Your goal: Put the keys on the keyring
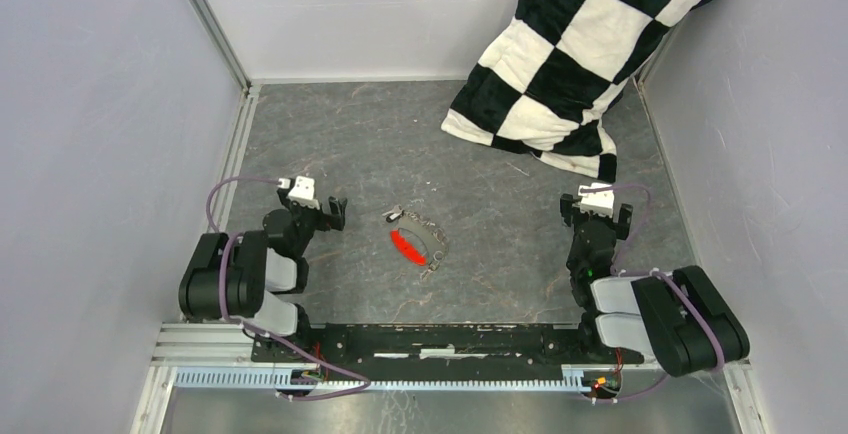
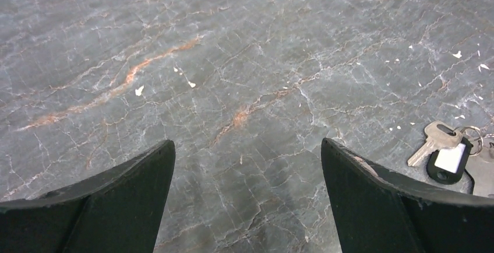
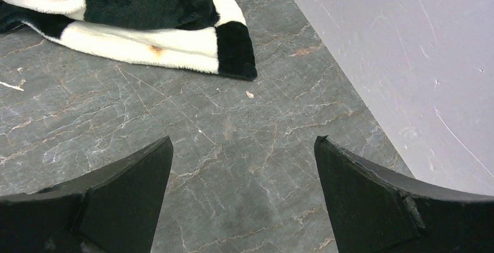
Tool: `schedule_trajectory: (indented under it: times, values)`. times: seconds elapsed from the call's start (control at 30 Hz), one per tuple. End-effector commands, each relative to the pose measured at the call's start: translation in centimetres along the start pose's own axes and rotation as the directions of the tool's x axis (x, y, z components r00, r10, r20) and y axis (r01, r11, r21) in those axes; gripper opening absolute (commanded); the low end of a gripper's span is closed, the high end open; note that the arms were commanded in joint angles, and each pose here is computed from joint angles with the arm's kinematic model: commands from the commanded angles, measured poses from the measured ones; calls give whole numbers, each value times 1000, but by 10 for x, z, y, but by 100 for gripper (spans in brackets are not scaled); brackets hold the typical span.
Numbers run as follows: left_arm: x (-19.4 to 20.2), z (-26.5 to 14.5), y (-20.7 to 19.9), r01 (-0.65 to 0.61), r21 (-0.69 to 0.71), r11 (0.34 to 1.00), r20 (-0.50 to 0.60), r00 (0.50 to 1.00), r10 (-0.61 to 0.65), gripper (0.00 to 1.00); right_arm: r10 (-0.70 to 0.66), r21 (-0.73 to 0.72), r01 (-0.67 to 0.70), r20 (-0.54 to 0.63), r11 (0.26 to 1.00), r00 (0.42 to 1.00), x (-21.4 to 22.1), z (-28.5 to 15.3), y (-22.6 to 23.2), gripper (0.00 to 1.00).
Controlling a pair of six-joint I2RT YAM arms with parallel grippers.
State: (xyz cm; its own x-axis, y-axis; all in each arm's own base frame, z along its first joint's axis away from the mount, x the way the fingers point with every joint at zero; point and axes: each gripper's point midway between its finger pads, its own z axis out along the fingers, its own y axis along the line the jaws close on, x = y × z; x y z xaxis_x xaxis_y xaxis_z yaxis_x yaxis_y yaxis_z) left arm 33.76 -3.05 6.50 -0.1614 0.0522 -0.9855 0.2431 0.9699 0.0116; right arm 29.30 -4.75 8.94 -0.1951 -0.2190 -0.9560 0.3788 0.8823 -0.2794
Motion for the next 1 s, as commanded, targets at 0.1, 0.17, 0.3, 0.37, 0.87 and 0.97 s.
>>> schedule_trajectory:
  times: [0.1, 0.17, 0.3, 0.37, 0.87, 0.97]
  values:
    - [-38, 8, 11, 3, -45, 999, 157, 988, 4, 100, 25, -77, -20, 66, 997, 997, 4, -5, 3, 98]
    - [-37, 20, 16, 24, -52, 998, 133, 991, -17, 100, 36, -85, -28, 91, 996, 995, 1, -6, 2, 98]
    - [-32, 27, 18, 32, -52, 998, 94, 995, -27, 100, 34, -125, -26, 63, 992, 997, 7, -2, 8, 98]
    - [-31, 26, 18, 31, -51, 998, 87, 996, -27, 100, 34, -125, -26, 62, 992, 998, 7, -2, 8, 98]
    - [-32, 26, 17, 32, -50, 998, 90, 996, -27, 100, 36, -123, -28, 72, 992, 997, 5, -3, 6, 98]
    - [-32, 26, 17, 32, -50, 998, 91, 996, -27, 100, 37, -122, -28, 72, 992, 997, 5, -3, 6, 98]
